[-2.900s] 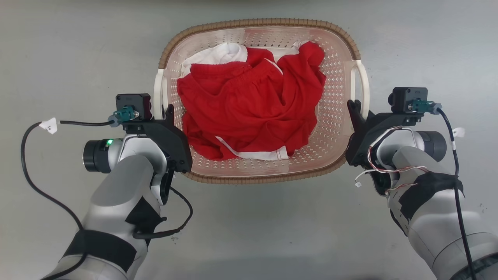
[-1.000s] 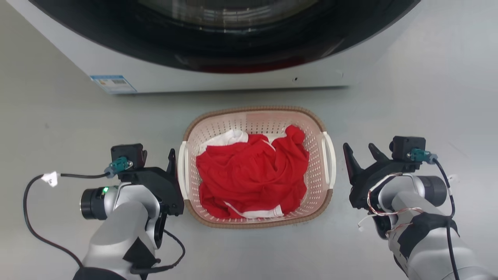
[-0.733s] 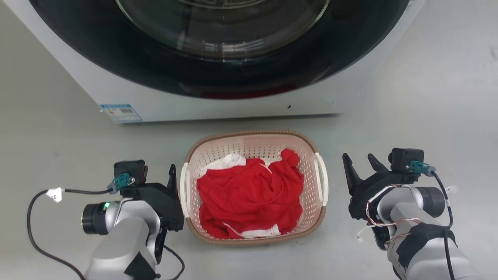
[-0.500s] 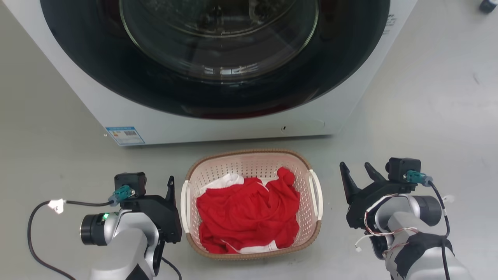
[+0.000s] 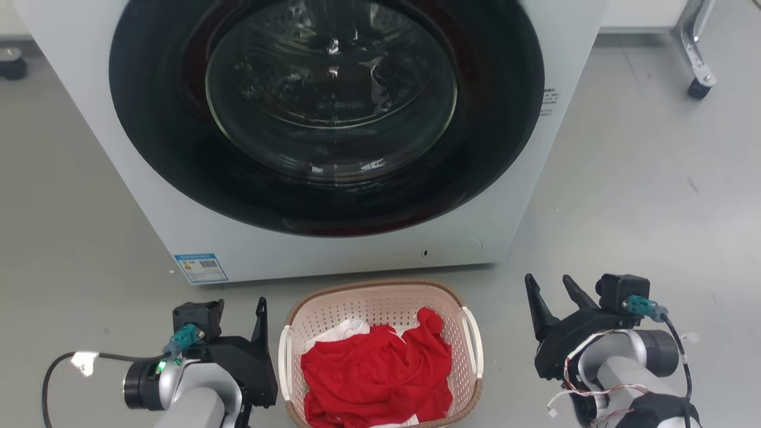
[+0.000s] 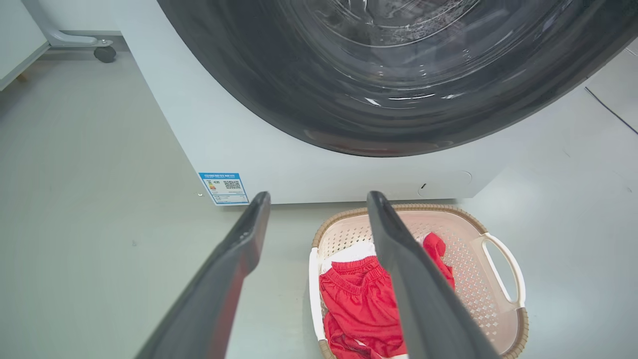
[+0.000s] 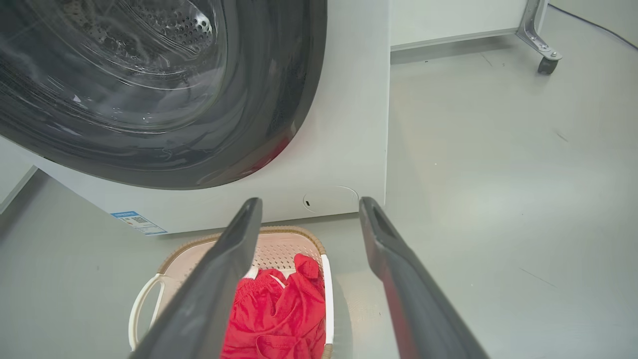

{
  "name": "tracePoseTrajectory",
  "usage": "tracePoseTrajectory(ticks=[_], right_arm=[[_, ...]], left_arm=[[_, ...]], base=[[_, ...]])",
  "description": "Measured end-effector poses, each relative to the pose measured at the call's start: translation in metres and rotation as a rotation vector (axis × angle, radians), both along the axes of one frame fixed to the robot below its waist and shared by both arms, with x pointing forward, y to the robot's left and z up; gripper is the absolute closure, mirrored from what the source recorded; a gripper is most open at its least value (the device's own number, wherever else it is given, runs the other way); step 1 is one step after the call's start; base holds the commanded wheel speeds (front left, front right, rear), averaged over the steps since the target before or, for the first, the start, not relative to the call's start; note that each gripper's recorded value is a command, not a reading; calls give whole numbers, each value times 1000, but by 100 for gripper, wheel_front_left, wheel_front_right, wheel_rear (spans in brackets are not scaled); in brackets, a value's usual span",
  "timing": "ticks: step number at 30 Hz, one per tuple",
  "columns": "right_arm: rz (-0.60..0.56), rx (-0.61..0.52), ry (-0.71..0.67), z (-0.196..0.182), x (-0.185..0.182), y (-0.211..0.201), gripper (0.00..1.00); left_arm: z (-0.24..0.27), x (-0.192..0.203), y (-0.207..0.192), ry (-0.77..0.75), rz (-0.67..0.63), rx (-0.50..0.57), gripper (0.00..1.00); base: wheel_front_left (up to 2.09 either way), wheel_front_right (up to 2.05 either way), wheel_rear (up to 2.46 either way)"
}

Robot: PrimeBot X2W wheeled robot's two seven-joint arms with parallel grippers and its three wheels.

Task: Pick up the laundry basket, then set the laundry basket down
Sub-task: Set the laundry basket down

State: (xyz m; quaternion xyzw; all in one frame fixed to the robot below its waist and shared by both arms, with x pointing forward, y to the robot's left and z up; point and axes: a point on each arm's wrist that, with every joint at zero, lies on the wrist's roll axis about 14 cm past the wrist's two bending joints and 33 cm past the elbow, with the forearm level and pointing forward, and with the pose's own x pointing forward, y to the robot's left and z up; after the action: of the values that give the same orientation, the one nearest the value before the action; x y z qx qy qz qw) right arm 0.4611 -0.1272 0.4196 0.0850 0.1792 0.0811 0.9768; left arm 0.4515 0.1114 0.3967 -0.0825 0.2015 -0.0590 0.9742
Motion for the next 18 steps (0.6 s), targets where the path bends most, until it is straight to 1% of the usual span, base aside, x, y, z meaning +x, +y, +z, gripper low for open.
tracePoseTrajectory(ticks=[8, 18], right_arm=[[6, 0, -88, 22, -17, 3, 0], [9, -4, -163, 34, -48, 5, 0]], left_arm=[[22, -20, 5, -91, 12, -13, 0], [49, -51, 9, -210, 17, -34, 0]], base=[[0, 0, 0], [0, 0, 0]])
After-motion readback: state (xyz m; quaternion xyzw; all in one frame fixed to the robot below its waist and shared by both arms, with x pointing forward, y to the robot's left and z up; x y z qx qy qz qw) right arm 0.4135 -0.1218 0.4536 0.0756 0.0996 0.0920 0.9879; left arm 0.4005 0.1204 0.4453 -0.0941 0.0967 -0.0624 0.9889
